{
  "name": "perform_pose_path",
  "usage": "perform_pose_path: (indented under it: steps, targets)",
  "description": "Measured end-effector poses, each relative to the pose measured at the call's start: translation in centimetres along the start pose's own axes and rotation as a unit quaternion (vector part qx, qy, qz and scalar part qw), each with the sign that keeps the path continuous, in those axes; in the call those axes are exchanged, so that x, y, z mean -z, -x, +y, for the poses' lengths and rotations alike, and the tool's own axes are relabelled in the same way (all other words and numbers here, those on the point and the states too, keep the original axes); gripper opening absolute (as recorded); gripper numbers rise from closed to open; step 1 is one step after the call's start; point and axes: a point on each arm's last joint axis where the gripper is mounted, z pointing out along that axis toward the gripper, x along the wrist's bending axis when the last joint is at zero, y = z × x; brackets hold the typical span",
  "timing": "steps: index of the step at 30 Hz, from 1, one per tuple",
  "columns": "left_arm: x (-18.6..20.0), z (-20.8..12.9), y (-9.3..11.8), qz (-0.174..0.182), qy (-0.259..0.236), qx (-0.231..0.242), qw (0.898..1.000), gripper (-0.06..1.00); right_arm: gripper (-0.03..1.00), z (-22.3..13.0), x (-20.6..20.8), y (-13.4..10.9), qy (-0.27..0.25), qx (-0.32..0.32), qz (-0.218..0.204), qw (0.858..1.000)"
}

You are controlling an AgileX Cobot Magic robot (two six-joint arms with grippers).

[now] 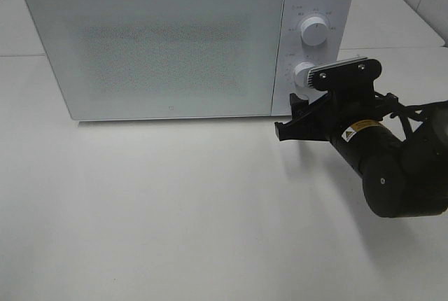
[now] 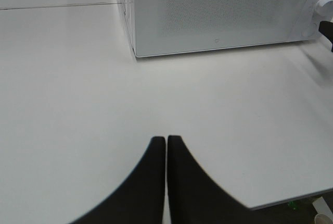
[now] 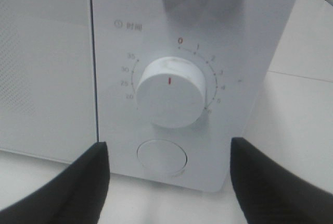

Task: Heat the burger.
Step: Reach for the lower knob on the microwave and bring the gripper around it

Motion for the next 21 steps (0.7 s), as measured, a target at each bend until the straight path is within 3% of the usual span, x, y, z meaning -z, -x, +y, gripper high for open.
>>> perform_pose_path:
  steps: [9, 21]
  targets:
    - [0.0, 0.0, 0.0, 0.000, 0.000, 0.000, 1.000, 0.00, 0.61, -0.6, -0.4, 0.1, -0.010, -0.026, -0.015, 0.999]
    - [0.0, 0.0, 0.0, 0.000, 0.000, 0.000, 1.000, 0.00, 0.61, 1.4, -2.1, -0.4, 0.030, -0.049, -0.019, 0.998]
